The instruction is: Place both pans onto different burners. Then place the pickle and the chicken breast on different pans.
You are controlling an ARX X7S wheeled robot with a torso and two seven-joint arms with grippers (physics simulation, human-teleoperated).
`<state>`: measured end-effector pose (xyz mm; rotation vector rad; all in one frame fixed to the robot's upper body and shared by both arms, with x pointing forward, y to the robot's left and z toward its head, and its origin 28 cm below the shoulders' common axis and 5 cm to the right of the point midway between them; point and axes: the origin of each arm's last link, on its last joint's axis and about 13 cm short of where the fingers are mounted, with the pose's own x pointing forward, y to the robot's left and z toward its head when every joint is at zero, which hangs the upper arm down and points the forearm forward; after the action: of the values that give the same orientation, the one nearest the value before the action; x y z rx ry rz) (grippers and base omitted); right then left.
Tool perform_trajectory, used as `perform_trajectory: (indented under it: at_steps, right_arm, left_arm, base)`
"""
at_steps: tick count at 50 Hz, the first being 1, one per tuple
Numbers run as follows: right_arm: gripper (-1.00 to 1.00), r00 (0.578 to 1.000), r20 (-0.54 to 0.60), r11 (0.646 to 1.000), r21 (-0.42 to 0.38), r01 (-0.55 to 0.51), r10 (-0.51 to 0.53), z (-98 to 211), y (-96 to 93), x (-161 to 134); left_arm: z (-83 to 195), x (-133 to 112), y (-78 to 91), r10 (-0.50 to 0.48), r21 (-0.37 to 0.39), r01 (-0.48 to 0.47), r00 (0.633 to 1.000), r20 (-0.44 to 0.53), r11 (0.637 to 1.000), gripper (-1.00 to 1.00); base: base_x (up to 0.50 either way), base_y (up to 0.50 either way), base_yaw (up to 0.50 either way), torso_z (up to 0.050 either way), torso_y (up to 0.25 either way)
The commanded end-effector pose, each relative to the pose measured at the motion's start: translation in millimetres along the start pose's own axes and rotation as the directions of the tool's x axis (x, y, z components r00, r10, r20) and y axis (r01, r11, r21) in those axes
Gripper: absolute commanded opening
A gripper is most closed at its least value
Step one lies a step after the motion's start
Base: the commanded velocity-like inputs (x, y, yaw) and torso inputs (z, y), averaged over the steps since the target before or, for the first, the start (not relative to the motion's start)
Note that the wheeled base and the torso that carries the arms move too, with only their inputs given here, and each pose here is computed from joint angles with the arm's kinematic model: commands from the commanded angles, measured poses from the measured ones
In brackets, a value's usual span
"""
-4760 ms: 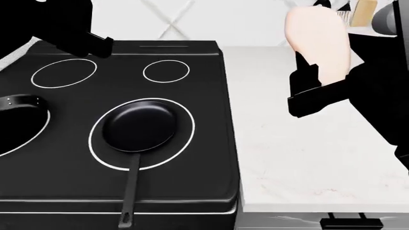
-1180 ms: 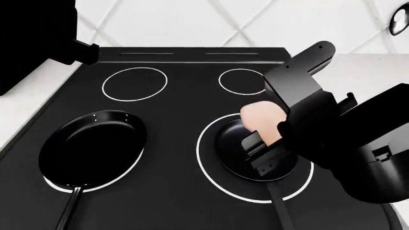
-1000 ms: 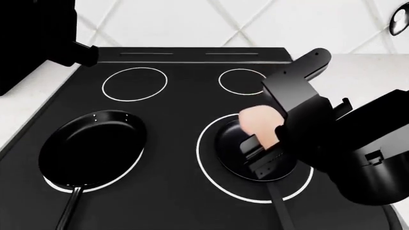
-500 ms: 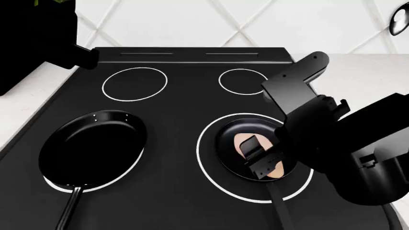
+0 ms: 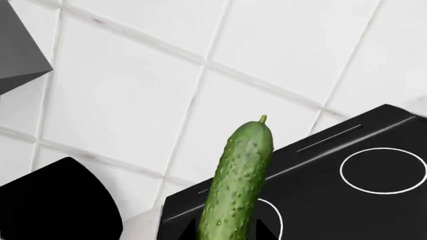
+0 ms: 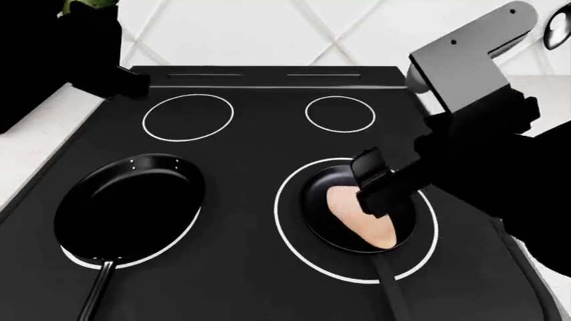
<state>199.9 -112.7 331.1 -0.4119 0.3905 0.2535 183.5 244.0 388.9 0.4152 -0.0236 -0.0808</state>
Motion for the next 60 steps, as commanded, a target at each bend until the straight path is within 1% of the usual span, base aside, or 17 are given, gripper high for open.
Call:
perform_trajectory:
  at_steps: [1,2,3,4,6,14,20,25,44,60]
  right_arm:
    - [1.00,0.994,0.094,0.997,0.059,0.044,-0.049,7,-11.5,-28]
    - [1.00,0.994,0.100,0.997,0.065,0.045,-0.051,8,-11.9,-29]
    - [1.00,0.990,0.126,0.995,0.084,0.058,-0.068,9,-14.1,-34]
    - [1.00,0.986,0.146,0.993,0.098,0.066,-0.080,10,-15.7,-37]
    - [1.00,0.980,0.171,0.990,0.118,0.080,-0.099,12,-18.4,-42]
    - [1.00,0.959,0.237,0.979,0.172,0.114,-0.153,21,-25.6,-55]
    - [1.00,0.941,0.266,0.965,0.216,0.151,-0.207,25,-30.8,-60]
    - [1.00,0.936,0.269,0.959,0.231,0.166,-0.227,24,-33.0,-60]
    - [1.00,0.941,0.240,0.956,0.229,0.183,-0.238,19,-35.0,-58]
    - [1.00,0.945,0.220,0.955,0.225,0.192,-0.242,15,-34.5,-55]
  left_arm:
    - [-11,16,-15.0,-0.046,-0.014,0.045,0.998,-0.033,0.999,-1.00]
    - [-13,18,-17.1,-0.053,-0.015,0.053,0.998,-0.041,0.998,-1.00]
    - [-31,28,-25.4,-0.088,-0.009,0.087,0.991,-0.105,0.996,-1.00]
    - [-44,34,-31.0,-0.110,-0.006,0.111,0.983,-0.148,0.994,-1.00]
    - [-58,41,-37.3,-0.135,-0.002,0.137,0.971,-0.199,0.991,-1.00]
    - [-77,47,-45.7,-0.169,0.015,0.181,0.944,-0.285,0.983,-1.00]
    - [-81,49,-45.6,-0.158,0.022,0.175,0.932,-0.327,0.984,-1.00]
    - [-84,49,-45.4,-0.150,0.022,0.169,0.921,-0.358,0.985,-1.00]
    - [-92,47,-37.4,-0.102,0.024,0.125,0.894,-0.436,0.992,-1.00]
    - [-94,37,-23.0,-0.066,0.005,0.078,0.874,-0.482,0.997,-1.00]
  base:
    - [0.00,0.00,0.00,0.000,0.000]
    - [0.00,0.00,0.00,0.000,0.000]
    - [0.00,0.00,0.00,0.000,0.000]
    - [0.00,0.00,0.00,0.000,0.000]
    - [0.00,0.00,0.00,0.000,0.000]
    - [0.00,0.00,0.00,0.000,0.000]
    - [0.00,0.00,0.00,0.000,0.002]
    - [0.00,0.00,0.00,0.000,0.000]
    - [0.00,0.00,0.00,0.000,0.001]
    - [0.00,0.00,0.00,0.000,0.000]
